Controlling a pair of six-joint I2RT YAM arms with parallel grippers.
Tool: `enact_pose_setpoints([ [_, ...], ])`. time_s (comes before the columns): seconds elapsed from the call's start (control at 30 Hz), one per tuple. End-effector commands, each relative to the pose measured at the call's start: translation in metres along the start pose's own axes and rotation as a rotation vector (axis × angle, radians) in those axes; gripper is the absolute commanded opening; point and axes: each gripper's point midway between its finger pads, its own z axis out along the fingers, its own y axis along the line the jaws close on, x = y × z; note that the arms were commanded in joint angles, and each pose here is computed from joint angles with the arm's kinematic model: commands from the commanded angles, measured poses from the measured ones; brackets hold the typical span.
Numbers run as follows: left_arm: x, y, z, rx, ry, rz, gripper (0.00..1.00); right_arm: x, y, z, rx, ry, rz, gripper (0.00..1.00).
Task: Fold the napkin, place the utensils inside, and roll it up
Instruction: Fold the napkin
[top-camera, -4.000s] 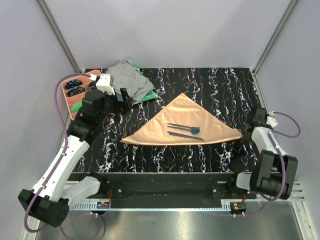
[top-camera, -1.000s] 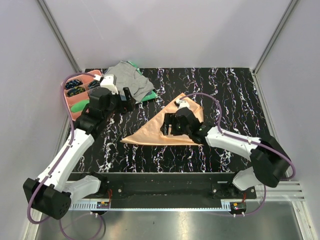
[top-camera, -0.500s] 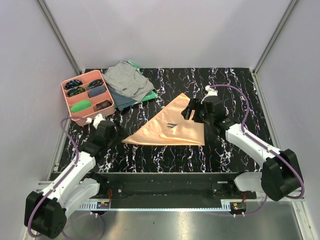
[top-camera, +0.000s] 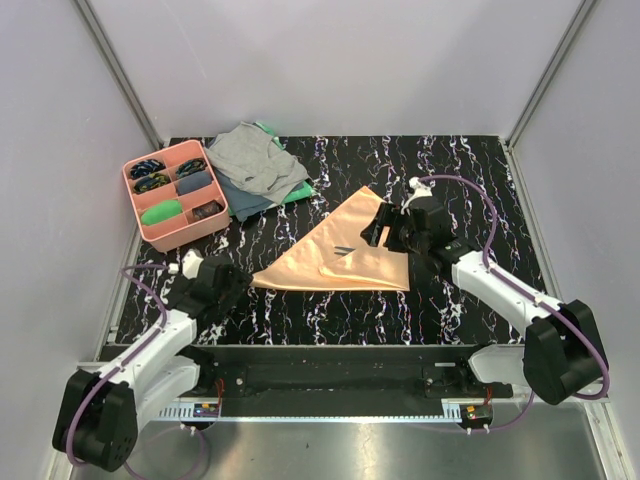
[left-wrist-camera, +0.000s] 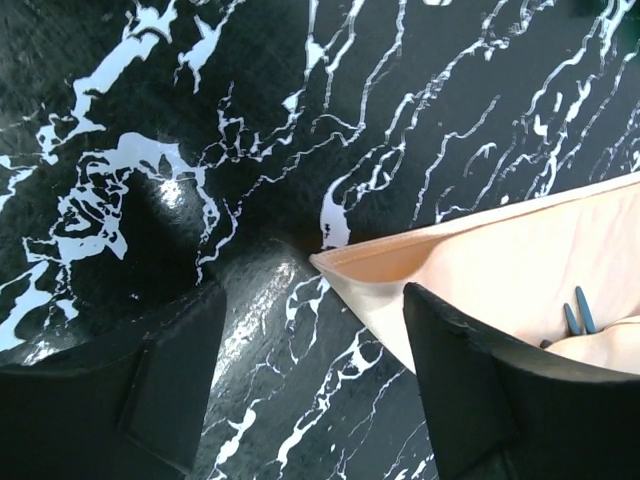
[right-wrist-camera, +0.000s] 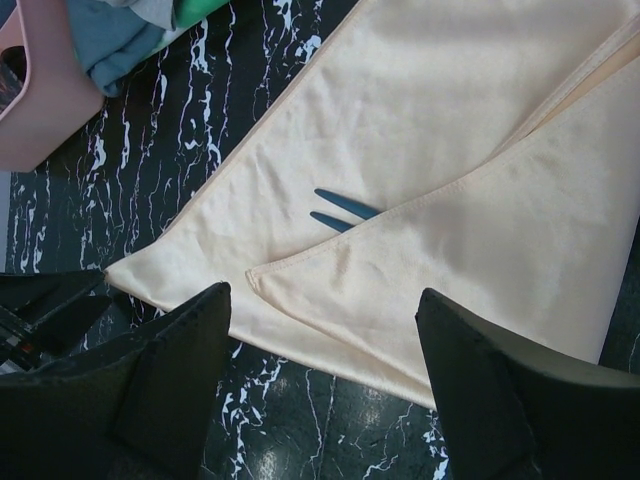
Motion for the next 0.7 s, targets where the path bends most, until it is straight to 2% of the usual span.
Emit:
enact_pose_setpoints([
  [0.0, -0.004, -0.018, 0.007, 0.077, -0.013, -0.065, 0.69, -0.002, 0.002, -0.007, -0.018, -0.015, 0.010, 0.84],
  [0.67, 0.005, -0.007, 0.018, 0.058, 0.021, -0.068, 0.38, 0.011, -0.010, -0.006, 0.018, 0.003, 0.019, 0.84],
])
